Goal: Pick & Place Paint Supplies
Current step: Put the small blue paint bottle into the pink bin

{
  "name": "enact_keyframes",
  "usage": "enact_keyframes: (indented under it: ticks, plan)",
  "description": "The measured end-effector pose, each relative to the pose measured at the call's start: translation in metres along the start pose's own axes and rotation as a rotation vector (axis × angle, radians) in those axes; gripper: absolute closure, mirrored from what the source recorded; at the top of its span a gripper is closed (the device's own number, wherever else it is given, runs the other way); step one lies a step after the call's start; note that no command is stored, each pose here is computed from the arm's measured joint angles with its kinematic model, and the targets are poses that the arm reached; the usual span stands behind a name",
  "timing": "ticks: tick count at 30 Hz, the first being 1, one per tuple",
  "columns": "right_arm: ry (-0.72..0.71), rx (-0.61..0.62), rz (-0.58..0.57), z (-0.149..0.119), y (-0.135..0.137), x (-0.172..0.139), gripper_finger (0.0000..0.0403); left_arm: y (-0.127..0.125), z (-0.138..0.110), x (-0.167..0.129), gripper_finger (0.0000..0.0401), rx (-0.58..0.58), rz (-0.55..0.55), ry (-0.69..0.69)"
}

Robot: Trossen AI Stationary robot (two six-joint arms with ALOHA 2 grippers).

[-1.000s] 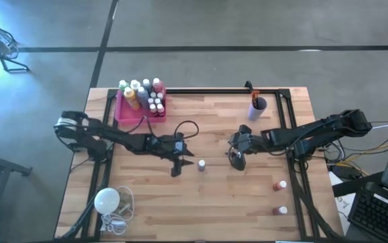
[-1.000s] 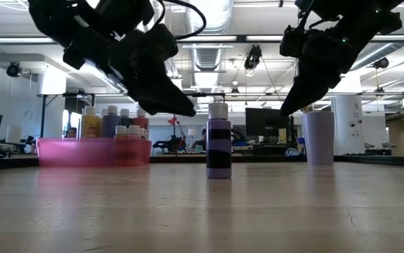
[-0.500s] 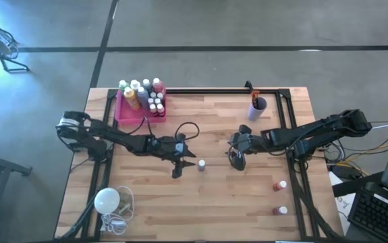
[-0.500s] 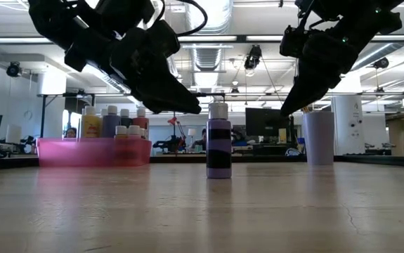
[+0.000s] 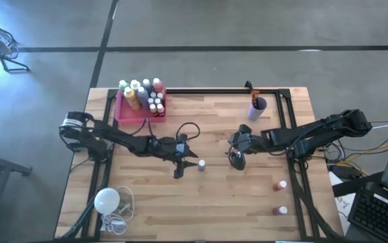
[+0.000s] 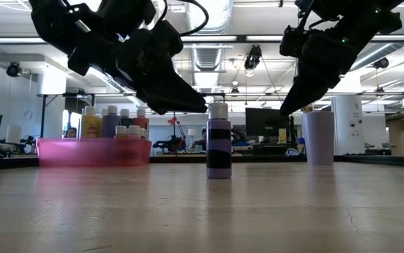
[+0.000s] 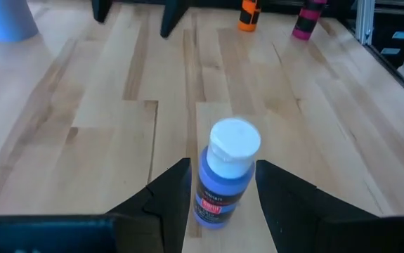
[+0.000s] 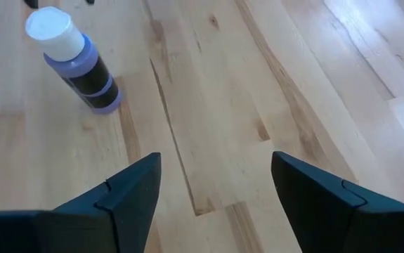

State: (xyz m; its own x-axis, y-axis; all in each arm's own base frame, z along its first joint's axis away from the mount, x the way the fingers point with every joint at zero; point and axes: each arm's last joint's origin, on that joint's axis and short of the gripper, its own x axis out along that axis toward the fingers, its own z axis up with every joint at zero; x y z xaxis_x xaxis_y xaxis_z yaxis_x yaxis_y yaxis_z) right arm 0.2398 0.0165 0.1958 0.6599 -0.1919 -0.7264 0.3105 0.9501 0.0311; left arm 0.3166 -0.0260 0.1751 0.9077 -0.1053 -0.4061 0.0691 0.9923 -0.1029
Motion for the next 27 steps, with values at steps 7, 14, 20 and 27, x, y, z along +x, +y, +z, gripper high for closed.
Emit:
enact_keyframes:
  ticks: [7,14,20,27]
  plan:
    - [-0.002,0.003,-0.006,0.0001,-0.0003,0.0,0.0128,-0.0004,-0.0056,0.0083,0.0236,0.003,-0.006,-0.013]
    - [-0.002,0.003,-0.006,0.0001,-0.0003,0.0,0.0124,-0.0004,-0.0058,0.009,0.0236,0.003,-0.007,-0.017]
    - [-0.002,0.003,-0.006,0.0001,-0.0002,0.0,0.0135,-0.0011,-0.0057,0.009,0.0236,0.005,-0.01,-0.019]
    - [-0.002,0.003,-0.006,0.0001,-0.0002,0.0,0.0159,-0.0063,-0.0055,0.0091,0.0236,0.05,-0.024,-0.025]
